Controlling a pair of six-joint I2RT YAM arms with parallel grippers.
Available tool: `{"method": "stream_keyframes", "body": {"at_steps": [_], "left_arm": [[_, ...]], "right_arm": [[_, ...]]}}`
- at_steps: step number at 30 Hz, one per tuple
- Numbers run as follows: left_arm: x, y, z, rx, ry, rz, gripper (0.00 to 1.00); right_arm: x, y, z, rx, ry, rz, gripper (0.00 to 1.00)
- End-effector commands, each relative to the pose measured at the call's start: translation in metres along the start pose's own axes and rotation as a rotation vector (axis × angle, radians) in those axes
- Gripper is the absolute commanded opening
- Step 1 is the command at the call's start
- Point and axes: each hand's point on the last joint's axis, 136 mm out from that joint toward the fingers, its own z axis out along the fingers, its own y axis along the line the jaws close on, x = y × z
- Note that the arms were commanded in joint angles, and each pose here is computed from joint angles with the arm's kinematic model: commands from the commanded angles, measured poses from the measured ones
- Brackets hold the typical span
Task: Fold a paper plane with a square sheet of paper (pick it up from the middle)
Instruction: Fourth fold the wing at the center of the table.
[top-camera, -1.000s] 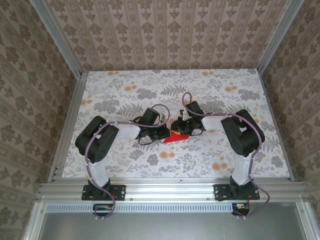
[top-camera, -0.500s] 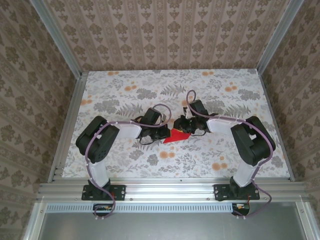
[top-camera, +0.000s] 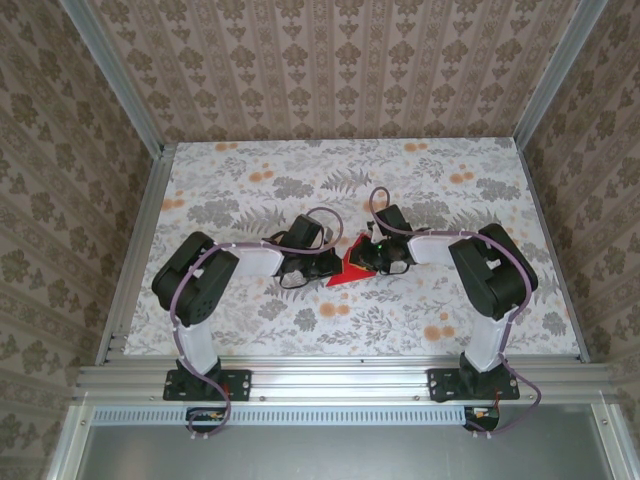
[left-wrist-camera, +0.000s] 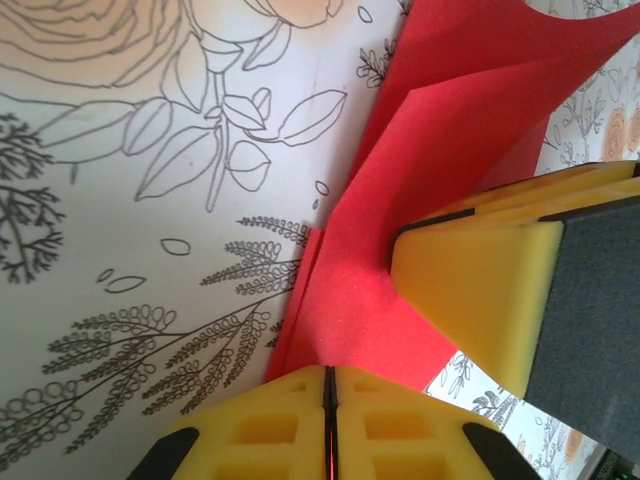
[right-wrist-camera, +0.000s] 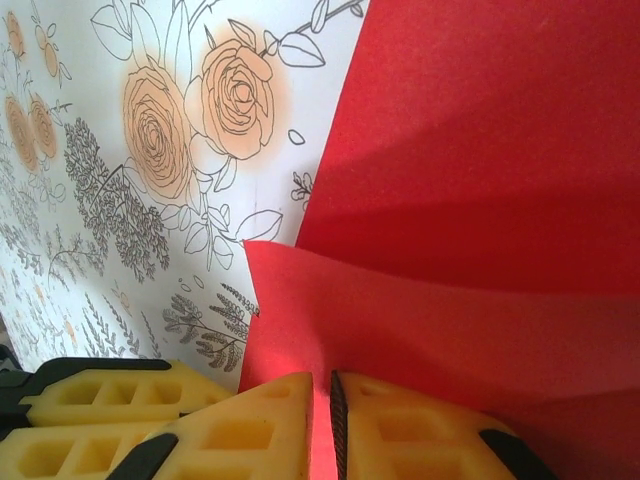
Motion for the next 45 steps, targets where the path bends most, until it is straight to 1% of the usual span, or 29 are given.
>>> {"method": "stream_keyframes", "body": {"at_steps": [1, 2, 4, 9, 14, 19, 24, 27, 30, 33, 40, 45], "left_arm": [[-0.005, -0.036, -0.008, 0.126, 0.001, 0.050, 0.12], [-0.006, -0.042, -0.009, 0.150, 0.000, 0.056, 0.12], [-0.005, -0.043, -0.008, 0.146, 0.003, 0.061, 0.12], [0.001, -0.023, 0.002, 0.074, 0.030, 0.037, 0.10], [0.010, 0.006, 0.007, -0.034, 0.054, 0.010, 0.06], [0.017, 0.015, 0.010, -0.062, 0.074, -0.004, 0.06], [0.029, 0.035, 0.009, -0.104, 0.092, -0.039, 0.05], [0.035, 0.040, 0.011, -0.086, 0.097, -0.081, 0.04], [0.036, 0.042, 0.013, -0.081, 0.103, -0.091, 0.03], [0.036, 0.040, 0.014, -0.069, 0.112, -0.092, 0.02], [0.035, 0.045, 0.012, -0.051, 0.108, -0.113, 0.00], [0.042, 0.054, 0.010, -0.060, 0.125, -0.130, 0.00]], "right_arm": [[0.007, -0.021, 0.009, 0.068, 0.024, 0.031, 0.16], [0.008, -0.022, 0.009, 0.069, 0.028, 0.034, 0.16], [0.009, -0.023, 0.010, 0.071, 0.030, 0.038, 0.16], [0.009, -0.022, 0.010, 0.067, 0.031, 0.046, 0.14], [0.007, -0.020, 0.010, 0.066, 0.030, 0.043, 0.14], [0.006, -0.019, 0.009, 0.065, 0.029, 0.043, 0.14], [0.004, -0.017, 0.007, 0.058, 0.025, 0.038, 0.14], [0.000, -0.006, 0.003, 0.010, 0.016, 0.010, 0.14], [-0.002, 0.016, -0.003, -0.077, 0.014, -0.023, 0.14], [0.000, 0.024, -0.005, -0.093, 0.023, -0.042, 0.13], [0.004, -0.007, 0.011, 0.008, 0.053, 0.009, 0.10], [-0.004, -0.018, 0.008, 0.047, 0.044, 0.013, 0.10]]}}
